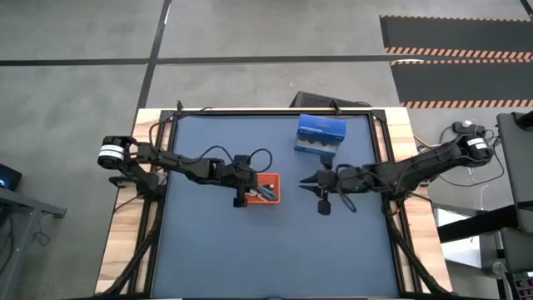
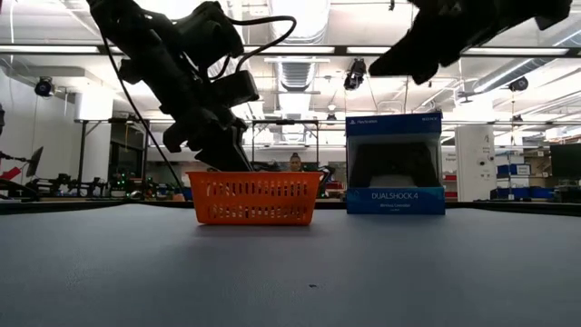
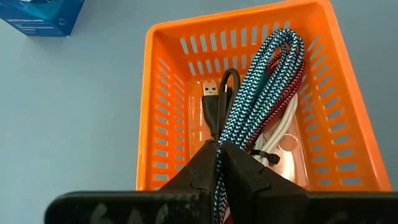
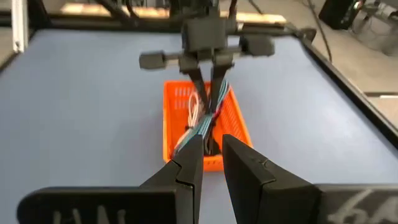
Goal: Pick and place USB-C Cables
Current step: Put the blue charger cable into the orange bin
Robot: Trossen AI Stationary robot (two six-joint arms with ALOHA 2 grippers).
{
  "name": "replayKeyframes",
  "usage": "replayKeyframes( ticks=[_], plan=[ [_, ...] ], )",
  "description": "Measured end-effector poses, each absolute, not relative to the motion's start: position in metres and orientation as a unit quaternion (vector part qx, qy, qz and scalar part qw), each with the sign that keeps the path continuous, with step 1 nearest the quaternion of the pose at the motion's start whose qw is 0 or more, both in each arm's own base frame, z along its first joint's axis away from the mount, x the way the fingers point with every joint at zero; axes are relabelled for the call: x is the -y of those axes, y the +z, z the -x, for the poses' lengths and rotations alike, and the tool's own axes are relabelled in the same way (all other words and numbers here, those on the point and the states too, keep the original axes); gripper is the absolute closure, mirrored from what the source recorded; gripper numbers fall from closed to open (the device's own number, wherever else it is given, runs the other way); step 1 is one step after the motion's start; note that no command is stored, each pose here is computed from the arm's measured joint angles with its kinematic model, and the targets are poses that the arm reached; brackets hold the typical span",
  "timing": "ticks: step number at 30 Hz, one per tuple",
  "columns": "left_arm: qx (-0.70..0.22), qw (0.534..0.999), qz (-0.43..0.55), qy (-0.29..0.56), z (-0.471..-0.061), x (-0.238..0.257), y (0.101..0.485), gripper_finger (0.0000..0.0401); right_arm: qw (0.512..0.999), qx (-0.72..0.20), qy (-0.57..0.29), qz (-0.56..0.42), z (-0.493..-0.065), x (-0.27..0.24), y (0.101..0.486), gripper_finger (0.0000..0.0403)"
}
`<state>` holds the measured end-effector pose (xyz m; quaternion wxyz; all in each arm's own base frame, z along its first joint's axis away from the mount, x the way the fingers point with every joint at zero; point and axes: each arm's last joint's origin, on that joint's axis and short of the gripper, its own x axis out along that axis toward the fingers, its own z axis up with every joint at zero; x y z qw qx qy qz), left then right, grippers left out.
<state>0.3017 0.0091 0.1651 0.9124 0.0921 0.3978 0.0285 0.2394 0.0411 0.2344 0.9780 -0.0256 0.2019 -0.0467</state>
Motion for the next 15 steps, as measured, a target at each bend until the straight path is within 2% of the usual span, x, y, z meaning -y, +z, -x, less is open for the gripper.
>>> replayKeyframes(
  ticks=[11,15],
  plan=[
    [-0.352,0.931,-0.092,0.034,-0.299,-0.009,0.195,0.0391,0.976,-0.212,-0.046,0.032,-0.252,-0.044,0.233,0.0351],
    [-0.388,0.917,-0.09,0.031,-0.279,-0.008,0.206,0.0391,0.975,-0.214,-0.045,0.028,-0.251,-0.044,0.233,0.0351]
  ],
)
